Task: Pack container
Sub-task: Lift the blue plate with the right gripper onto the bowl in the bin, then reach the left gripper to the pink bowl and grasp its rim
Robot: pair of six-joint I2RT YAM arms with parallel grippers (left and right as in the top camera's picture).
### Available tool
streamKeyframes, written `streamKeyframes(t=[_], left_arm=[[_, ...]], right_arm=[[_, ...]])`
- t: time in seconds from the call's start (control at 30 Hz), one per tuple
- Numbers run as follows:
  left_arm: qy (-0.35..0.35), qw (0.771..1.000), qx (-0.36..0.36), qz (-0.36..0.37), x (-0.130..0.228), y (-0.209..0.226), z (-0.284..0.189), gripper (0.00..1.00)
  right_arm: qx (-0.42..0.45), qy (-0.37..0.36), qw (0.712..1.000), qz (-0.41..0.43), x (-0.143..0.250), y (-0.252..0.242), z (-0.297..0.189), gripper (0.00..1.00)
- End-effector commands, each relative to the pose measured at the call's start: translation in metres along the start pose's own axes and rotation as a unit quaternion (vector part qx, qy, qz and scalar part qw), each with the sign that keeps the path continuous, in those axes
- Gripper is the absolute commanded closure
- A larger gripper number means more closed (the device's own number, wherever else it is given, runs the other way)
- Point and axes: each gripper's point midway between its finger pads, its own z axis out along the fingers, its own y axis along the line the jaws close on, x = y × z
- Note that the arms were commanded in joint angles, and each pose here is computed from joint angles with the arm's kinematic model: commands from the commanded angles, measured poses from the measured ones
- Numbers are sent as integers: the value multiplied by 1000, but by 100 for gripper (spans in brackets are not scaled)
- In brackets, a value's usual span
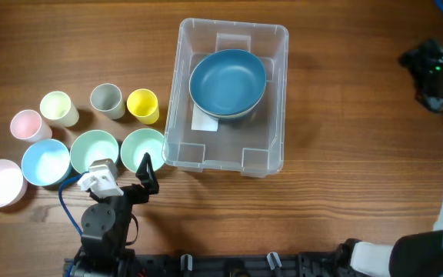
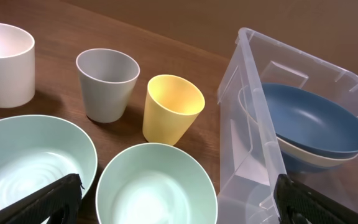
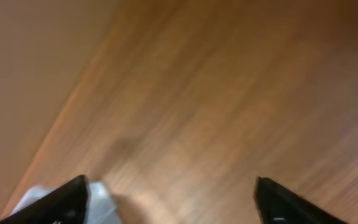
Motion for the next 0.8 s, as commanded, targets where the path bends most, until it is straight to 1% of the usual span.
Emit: streamKeyframes(t=[0.0,0.17,0.3,0.4,0.47,0.53,0.57,0.6,0.63,0.7,0.77], left_arm=[[-5,1000,-6,-2,-1,3,0,0],[-10,1000,2,-12,-4,-1,0,0],[15,998,60,-21,4,-20,-1,0],[0,998,59,-23,-10,-23,-6,0],[-31,998,21,-49,-36,-14,-16,0],[-63,992,-72,-82,-68,12,-34,0],[-77,985,-121,-92,-85,24,-45,0],[-84,982,-142,-92,-95,29,-51,0],[-92,977,-172,-91,-112,34,-61,0],[-112,957,-254,-87,-153,48,-82,0],[-122,943,-298,-87,-175,55,-90,0]], right_arm=[[26,-2,1000,17,-6,-19,5,1],[25,-2,1000,17,-7,-19,5,1],[26,-1,1000,17,-6,-20,5,1],[26,-1,1000,17,-6,-20,5,0],[26,-1,1000,17,-6,-20,5,0],[26,-1,1000,17,-6,-20,5,0],[26,-1,1000,17,-6,-20,5,0],[26,-1,1000,17,-6,-20,5,0],[26,-1,1000,17,-6,-20,5,0],[26,-1,1000,17,-6,-20,5,0],[26,-1,1000,17,-6,-20,5,0]])
